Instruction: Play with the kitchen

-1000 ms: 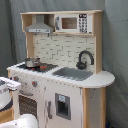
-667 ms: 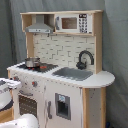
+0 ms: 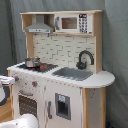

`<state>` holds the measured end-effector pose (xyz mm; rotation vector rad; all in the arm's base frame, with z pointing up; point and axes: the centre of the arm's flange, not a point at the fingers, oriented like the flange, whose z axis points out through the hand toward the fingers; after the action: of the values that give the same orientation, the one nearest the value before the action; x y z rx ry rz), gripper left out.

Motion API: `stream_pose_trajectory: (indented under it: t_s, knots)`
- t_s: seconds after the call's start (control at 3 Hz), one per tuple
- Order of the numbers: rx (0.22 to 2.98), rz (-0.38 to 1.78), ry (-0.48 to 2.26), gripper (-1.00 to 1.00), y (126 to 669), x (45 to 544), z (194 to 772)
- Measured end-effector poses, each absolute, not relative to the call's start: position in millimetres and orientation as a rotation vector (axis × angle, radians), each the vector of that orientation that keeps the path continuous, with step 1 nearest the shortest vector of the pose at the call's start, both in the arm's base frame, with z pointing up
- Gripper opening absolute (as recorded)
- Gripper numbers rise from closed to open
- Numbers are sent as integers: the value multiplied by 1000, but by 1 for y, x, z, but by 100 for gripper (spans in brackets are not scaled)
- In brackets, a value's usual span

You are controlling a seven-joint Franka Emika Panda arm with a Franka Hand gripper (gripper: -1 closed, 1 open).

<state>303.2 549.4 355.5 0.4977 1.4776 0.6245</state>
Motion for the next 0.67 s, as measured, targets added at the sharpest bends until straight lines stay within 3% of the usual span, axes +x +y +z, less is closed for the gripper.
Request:
stream_pose_trajectory:
  t_s: [0.67]
  knots:
    - [677,704,1355,100,546,287,421]
